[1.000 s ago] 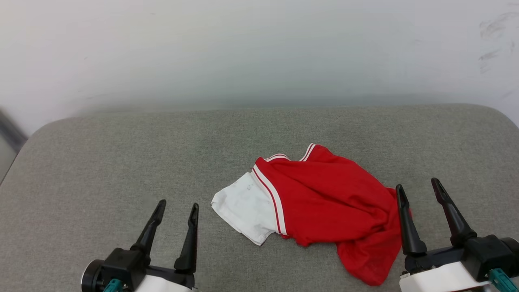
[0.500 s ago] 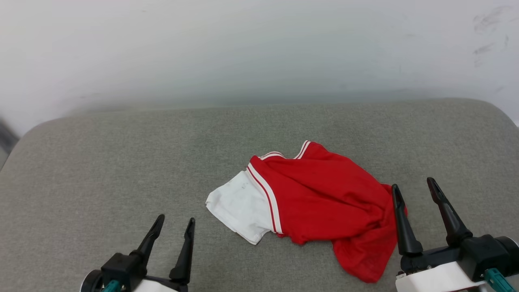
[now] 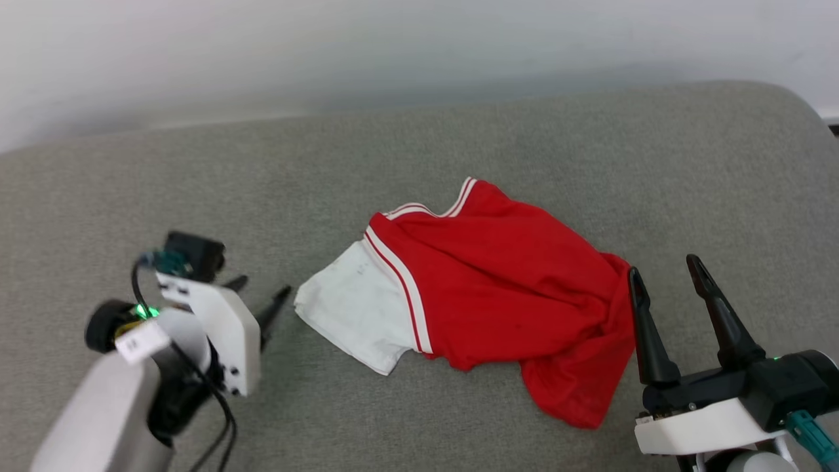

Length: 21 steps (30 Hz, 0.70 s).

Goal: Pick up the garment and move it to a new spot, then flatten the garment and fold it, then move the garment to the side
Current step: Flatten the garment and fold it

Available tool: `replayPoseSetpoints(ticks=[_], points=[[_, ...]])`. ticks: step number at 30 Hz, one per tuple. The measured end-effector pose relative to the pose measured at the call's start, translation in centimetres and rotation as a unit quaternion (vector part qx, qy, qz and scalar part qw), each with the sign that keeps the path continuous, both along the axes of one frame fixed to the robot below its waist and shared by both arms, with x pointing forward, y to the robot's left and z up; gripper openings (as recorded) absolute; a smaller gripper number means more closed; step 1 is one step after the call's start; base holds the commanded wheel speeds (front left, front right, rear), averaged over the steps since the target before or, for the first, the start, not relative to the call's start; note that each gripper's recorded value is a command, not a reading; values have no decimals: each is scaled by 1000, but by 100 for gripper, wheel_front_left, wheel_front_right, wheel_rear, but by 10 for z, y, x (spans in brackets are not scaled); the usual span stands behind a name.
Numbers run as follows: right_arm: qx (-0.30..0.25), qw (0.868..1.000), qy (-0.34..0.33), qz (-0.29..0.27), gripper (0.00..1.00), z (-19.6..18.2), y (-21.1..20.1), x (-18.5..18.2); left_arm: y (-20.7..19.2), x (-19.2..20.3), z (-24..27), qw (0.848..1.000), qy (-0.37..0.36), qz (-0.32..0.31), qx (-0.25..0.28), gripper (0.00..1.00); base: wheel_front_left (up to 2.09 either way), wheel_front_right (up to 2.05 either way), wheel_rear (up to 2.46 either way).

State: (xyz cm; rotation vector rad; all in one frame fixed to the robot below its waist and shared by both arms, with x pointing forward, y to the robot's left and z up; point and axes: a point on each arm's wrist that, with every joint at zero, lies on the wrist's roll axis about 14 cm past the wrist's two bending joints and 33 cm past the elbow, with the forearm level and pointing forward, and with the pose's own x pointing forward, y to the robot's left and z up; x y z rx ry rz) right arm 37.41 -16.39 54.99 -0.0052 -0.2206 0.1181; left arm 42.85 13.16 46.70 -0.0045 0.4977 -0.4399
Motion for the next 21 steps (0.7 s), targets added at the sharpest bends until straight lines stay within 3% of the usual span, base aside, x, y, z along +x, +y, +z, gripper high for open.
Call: replayPoseSetpoints(ticks=[6,10,18,19,20,21], points=[[6,1000,16,-10,100,-11,-7,12,-2,16,-35,990,127,-40,54,100,0,0,0],[10,999,30,-20,100,-20,-14,15,-13,20,-54,978,192,-63,54,100,0,0,0],[12,998,42,-36,100,-29,-25,20,-23,18,-87,956,257,-103,97,100,0,0,0],[12,998,43,-38,100,-29,-26,20,-24,18,-90,954,261,-108,101,82,0,0,0],[12,998,45,-39,100,-31,-26,20,-26,16,-93,951,272,-112,100,0,0,0,0],[13,998,47,-39,100,-32,-27,20,-28,15,-94,948,280,-115,96,0,0,0,0]])
